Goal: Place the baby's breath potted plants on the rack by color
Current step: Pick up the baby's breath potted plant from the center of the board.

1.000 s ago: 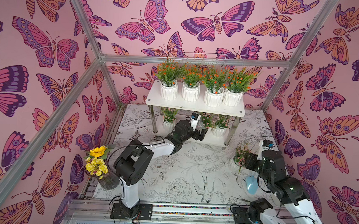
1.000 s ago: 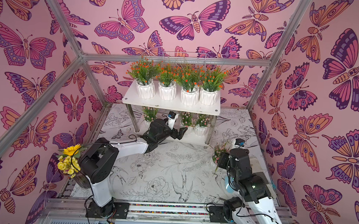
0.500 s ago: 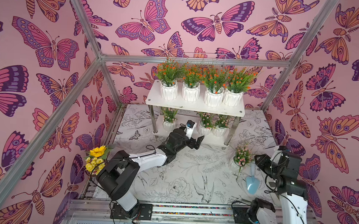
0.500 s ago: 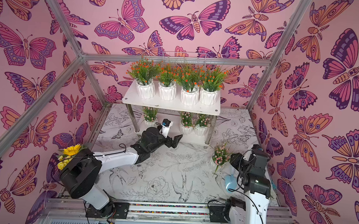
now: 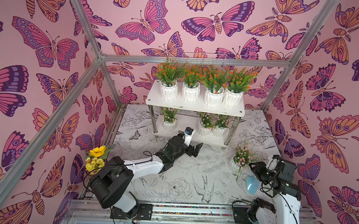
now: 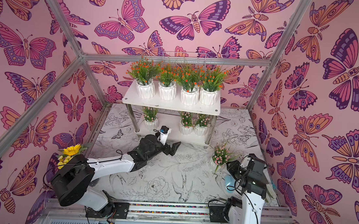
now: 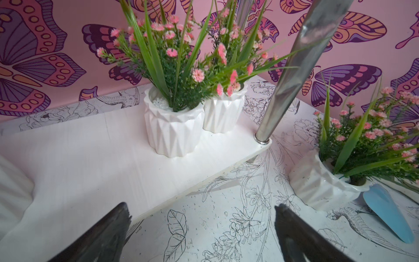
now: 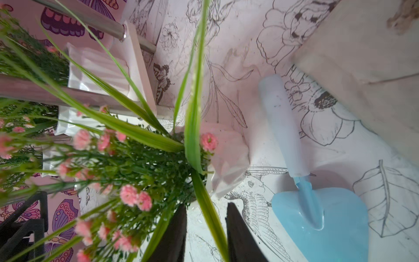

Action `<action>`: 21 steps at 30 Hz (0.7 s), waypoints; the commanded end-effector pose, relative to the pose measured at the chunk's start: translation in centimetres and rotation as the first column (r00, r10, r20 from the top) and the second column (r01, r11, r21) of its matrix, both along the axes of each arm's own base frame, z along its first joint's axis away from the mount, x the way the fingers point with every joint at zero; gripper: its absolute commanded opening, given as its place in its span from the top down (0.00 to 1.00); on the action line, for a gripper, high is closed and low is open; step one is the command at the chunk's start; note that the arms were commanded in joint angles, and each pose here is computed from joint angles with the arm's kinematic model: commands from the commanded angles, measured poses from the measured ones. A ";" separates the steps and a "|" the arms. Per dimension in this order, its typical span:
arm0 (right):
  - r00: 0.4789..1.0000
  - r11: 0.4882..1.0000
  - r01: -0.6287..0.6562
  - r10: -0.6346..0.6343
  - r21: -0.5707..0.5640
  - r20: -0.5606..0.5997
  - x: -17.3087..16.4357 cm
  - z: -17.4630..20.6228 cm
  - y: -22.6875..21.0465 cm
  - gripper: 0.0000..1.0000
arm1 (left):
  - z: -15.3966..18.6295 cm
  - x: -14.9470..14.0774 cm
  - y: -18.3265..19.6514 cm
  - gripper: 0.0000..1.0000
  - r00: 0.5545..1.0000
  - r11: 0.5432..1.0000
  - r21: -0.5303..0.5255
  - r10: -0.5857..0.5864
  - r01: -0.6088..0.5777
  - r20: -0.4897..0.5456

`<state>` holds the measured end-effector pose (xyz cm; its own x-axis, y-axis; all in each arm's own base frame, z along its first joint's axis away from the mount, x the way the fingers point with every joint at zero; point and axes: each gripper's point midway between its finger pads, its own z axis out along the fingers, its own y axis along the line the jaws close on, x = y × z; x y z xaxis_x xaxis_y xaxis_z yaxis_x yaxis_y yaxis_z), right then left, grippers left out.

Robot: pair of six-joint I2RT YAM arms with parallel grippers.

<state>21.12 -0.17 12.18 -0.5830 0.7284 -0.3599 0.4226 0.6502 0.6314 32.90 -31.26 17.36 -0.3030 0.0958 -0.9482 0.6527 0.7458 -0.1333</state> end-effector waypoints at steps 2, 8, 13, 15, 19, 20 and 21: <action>1.000 0.999 -0.024 0.023 0.033 0.019 0.0 -0.2 0.7 0.69 | 0.0 -0.4 0.1 0.00 1.000 1.000 -0.018 0.006 -0.006 0.001; 1.000 0.998 -0.021 0.021 0.051 0.000 -0.3 -1.5 0.9 0.70 | -0.3 -0.8 0.1 0.00 1.000 0.999 -0.035 -0.003 0.003 -0.001; 1.000 0.999 -0.016 0.016 0.043 -0.001 -0.1 -1.5 0.6 0.72 | -0.3 -1.0 0.2 0.00 1.000 0.999 -0.041 -0.005 0.005 0.000; 1.000 0.999 -0.017 0.017 0.042 -0.007 0.0 -1.7 0.5 0.72 | -0.1 -1.1 0.3 0.00 1.000 0.999 -0.045 -0.005 0.005 0.004; 1.000 0.999 -0.016 0.017 0.034 -0.011 0.5 -1.8 0.2 0.72 | 0.0 -1.3 0.5 0.00 1.000 0.999 -0.052 -0.001 0.002 0.007; 1.000 1.000 -0.014 0.014 0.026 -0.014 0.5 -1.8 0.1 0.72 | 0.0 -1.3 0.6 0.00 1.000 0.999 -0.053 -0.001 0.001 0.007; 1.000 1.000 -0.013 0.014 0.021 -0.012 0.7 -1.7 0.0 0.72 | 0.1 -1.4 0.6 0.00 1.000 0.999 -0.054 -0.001 0.001 0.010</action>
<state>21.16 0.40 9.80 -0.6114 0.7306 -0.3040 0.4321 0.6301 0.6452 31.87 -30.78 16.38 -0.3172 0.0765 -0.9453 0.6512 0.7422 -0.1584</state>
